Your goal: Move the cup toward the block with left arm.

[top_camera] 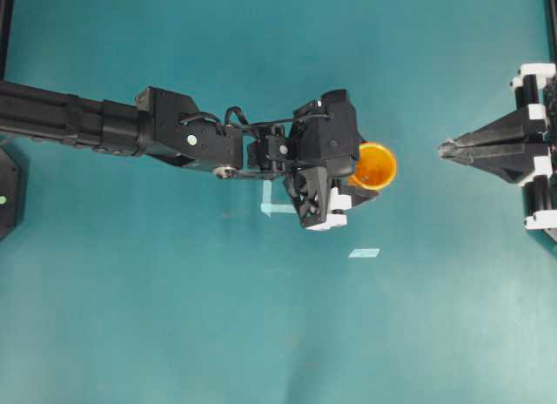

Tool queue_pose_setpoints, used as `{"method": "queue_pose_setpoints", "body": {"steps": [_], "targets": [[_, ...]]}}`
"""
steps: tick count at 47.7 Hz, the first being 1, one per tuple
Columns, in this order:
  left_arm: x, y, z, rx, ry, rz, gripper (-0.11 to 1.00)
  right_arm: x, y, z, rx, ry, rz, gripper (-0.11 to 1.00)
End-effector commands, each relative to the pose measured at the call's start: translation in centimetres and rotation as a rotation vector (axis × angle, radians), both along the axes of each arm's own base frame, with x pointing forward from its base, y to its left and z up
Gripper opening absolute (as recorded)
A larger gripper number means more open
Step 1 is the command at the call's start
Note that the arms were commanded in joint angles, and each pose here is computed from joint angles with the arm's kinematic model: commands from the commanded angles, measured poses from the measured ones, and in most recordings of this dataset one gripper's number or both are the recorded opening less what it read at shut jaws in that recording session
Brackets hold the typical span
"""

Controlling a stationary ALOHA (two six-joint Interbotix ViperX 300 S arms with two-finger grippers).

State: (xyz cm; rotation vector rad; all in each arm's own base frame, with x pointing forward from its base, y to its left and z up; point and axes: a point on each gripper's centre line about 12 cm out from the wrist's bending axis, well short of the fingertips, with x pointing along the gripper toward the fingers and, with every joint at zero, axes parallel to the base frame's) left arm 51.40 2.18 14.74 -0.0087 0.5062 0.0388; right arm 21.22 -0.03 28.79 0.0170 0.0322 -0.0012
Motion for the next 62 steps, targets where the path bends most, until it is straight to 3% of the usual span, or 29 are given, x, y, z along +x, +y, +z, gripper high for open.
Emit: {"method": "queue_pose_setpoints", "body": {"steps": [1,62], "targets": [[0.53,-0.14,2.05,0.005,-0.057,-0.005,0.61,0.21,0.04,1.16,-0.003,-0.031,0.002,0.00],[0.51,-0.30,2.04,0.004,-0.063,-0.007,0.61,0.21,0.04,1.10,-0.005,-0.026,0.002,0.00]]}}
